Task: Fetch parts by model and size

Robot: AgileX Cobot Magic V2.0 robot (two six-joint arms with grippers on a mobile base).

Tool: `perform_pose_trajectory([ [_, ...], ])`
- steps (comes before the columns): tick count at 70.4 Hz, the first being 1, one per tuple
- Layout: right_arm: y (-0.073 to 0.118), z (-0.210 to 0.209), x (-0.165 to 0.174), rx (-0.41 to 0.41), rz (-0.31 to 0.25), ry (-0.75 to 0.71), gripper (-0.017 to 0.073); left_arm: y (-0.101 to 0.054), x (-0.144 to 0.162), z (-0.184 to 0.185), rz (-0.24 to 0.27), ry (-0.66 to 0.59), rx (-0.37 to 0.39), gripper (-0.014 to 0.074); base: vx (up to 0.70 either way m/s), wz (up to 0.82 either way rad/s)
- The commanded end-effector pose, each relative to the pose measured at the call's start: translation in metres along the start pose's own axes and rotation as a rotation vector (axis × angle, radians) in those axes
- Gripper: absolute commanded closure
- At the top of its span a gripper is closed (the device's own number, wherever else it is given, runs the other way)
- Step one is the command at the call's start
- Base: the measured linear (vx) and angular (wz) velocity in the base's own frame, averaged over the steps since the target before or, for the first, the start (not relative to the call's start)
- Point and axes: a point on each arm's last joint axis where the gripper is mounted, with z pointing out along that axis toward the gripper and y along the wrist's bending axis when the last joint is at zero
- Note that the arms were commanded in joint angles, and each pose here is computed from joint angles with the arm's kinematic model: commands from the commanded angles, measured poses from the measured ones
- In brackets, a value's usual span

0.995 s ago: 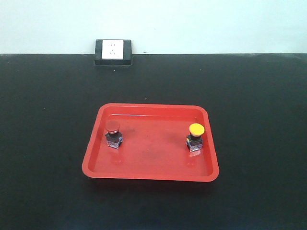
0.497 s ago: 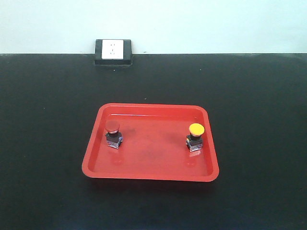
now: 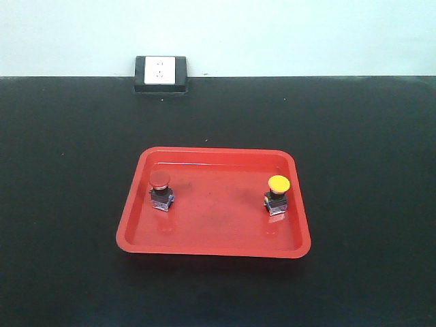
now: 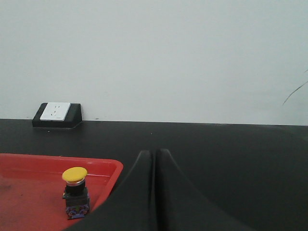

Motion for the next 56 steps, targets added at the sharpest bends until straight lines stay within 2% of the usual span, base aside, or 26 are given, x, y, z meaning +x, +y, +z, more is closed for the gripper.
perform_pose_trajectory([
  [1,-0.0001,-0.0007,-0.0037,0.003,-0.005,-0.061,0.0569,-0.0003,-0.0114,-0.002,-0.012,-0.099,0.003,0.06,0.0,0.0],
  [19,0.0001,-0.0006,-0.0024,0.003,-0.043,-0.045,0.0569,-0.0003,-0.0114,-0.002,-0.012,-0.099,0.003,0.0599,0.0,0.0],
  [56,-0.0001,-0.0005,-0.0005,0.004,-0.033,-0.025,0.0569,-0.0003,-0.0114,-0.002,-0.012,-0.099,0.003,0.0599,0.0,0.0],
])
